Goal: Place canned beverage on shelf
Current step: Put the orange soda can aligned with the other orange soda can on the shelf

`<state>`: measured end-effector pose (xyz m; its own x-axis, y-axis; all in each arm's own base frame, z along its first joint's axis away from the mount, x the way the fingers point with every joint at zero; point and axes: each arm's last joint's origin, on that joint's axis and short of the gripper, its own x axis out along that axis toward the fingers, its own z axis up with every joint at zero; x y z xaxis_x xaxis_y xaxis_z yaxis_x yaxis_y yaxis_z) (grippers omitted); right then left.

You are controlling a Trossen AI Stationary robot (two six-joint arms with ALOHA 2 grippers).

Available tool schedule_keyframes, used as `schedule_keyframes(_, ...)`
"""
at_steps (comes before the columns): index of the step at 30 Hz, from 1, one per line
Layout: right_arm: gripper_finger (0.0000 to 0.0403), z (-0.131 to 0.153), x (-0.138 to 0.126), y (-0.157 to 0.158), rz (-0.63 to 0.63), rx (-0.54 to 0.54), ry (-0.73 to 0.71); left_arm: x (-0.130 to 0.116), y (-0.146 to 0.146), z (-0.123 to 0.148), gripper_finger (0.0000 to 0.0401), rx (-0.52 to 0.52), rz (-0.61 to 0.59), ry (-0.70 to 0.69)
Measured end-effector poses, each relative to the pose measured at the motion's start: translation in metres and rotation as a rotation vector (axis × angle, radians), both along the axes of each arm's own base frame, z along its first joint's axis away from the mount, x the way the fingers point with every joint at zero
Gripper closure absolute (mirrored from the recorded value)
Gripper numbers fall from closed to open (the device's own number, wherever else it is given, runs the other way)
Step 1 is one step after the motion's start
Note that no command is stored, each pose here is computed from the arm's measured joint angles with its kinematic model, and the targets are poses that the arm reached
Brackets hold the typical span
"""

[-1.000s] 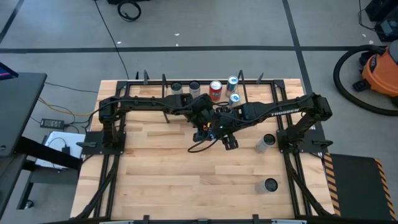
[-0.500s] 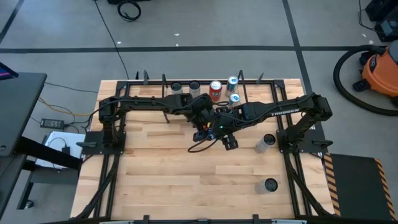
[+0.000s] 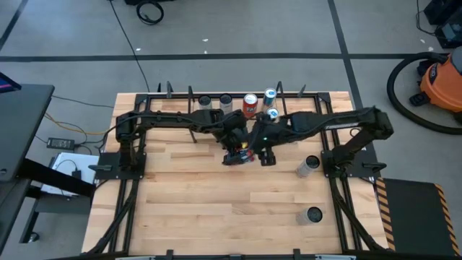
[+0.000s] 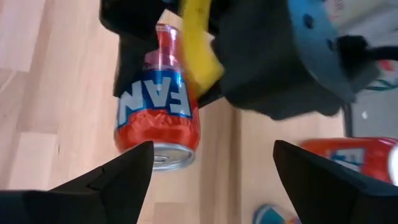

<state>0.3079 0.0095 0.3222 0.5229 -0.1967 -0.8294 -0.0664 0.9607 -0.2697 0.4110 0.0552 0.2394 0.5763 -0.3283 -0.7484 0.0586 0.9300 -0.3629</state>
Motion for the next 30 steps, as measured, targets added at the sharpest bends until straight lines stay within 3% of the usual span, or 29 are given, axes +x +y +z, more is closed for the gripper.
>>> schedule_keyframes(10, 0.0065, 0.058, -0.047, -0.004, -0.067, -0.071, -0.263, -0.005, 0.030, 0.002, 0.0103, 0.010, 0.076, -0.013)
schedule_keyframes(18, 0.0064, 0.094, -0.089, -0.007, -0.092, -0.066, -0.459, 0.007, 0.043, 0.016, 0.0103, 0.031, 0.128, -0.212)
schedule_keyframes(25, 0.0064, 0.105, -0.108, -0.008, -0.094, -0.057, -0.517, 0.023, 0.027, 0.030, 0.0093, 0.181, 0.188, -0.385)
schedule_keyframes(30, 0.0064, 0.104, -0.110, -0.008, -0.089, -0.054, -0.505, 0.020, 0.021, 0.024, 0.0090, 0.242, 0.256, -0.297)
